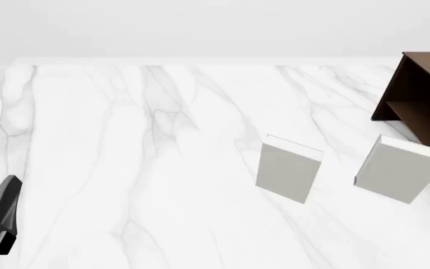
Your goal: Pick up the book on the left and place it on top of the shelf.
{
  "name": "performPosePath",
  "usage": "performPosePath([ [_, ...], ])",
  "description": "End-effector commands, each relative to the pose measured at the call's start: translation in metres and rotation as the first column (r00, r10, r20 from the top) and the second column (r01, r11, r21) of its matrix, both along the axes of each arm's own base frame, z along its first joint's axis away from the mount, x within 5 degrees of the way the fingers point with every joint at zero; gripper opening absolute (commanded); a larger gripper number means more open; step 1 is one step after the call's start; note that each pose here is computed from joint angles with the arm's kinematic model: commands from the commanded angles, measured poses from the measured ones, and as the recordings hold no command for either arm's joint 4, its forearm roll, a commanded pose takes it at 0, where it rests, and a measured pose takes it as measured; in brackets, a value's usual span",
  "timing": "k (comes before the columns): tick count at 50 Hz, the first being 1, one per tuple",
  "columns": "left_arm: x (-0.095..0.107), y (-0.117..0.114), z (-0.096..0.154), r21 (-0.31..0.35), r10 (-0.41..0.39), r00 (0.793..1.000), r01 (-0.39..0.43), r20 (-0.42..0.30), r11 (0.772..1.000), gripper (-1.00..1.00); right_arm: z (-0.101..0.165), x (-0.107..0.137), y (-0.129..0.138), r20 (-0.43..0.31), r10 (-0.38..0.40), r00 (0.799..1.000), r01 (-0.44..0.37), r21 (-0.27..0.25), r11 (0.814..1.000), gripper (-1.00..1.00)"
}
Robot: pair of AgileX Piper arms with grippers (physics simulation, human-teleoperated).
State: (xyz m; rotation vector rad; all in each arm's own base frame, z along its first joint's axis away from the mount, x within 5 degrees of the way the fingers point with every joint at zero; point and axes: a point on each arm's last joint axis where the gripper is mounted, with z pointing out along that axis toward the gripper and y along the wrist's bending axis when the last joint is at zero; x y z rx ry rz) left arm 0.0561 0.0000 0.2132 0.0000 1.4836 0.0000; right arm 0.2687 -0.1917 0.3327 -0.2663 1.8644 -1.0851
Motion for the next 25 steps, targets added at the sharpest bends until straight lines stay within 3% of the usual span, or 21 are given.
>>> performPosePath([
  [1,0.0,0.0,0.0,0.0,0.0,1.0,0.0,0.0,1.0,1.0,-0.007,0.004,-0.007,0.025,-0.017,1.0,0.016,0.022,1.0,-1.0],
  [16,0.0,0.0,0.0,0.0,0.0,1.0,0.0,0.0,1.0,1.0,-0.015,0.007,-0.009,0.013,-0.016,1.0,0.016,0.03,0.999,-1.0],
  [18,0.0,0.0,0.0,0.0,0.0,1.0,0.0,0.0,1.0,1.0,-0.017,0.011,-0.008,0.011,-0.011,1.0,0.01,0.053,0.999,-1.0],
  [19,0.0,0.0,0.0,0.0,0.0,1.0,0.0,0.0,1.0,1.0,-0.019,0.013,-0.006,0.005,-0.006,1.0,0.005,0.062,0.998,1.0],
  [25,0.0,0.0,0.0,0.0,0.0,1.0,0.0,0.0,1.0,1.0,-0.021,0.013,-0.003,0.008,-0.002,1.0,0.001,0.076,0.997,1.0],
])
